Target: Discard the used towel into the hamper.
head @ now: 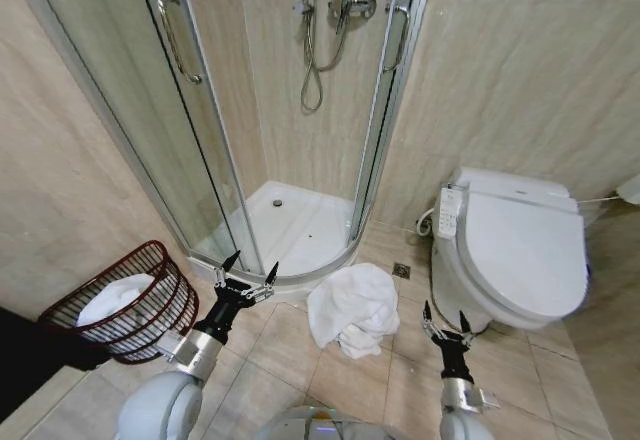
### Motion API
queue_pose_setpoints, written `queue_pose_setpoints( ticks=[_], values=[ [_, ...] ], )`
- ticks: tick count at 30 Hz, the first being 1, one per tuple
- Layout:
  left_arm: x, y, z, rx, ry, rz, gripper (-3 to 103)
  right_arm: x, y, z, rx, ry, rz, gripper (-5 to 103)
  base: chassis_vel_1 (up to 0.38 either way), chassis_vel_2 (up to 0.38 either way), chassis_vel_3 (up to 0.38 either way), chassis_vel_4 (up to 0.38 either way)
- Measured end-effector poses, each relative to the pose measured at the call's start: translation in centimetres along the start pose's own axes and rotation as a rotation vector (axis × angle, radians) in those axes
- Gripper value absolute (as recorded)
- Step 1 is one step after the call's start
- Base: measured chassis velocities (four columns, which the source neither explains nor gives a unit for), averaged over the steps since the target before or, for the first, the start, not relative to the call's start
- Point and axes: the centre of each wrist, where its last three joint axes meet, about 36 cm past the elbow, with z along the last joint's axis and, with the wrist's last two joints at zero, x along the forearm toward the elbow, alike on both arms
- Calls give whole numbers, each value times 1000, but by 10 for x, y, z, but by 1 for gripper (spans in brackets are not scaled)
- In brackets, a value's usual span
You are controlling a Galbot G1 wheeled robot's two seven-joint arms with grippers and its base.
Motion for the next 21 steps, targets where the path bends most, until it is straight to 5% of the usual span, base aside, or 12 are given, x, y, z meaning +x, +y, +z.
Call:
queue_pose_setpoints(
  ticks=[10, 14, 21],
  values=[
    [0, 0, 0, 0, 0, 0, 100, -2, 0, 11, 21, 100, -5, 100, 0, 0, 0, 0],
    [0, 0, 0, 0, 0, 0, 100, -14, -10, 44, 40, 147, 105, 100, 0, 0, 0, 0],
    [0, 0, 0, 0, 0, 0, 100, -19, -19, 49, 26, 167, 68, 100, 4, 5, 4, 9]
  ],
)
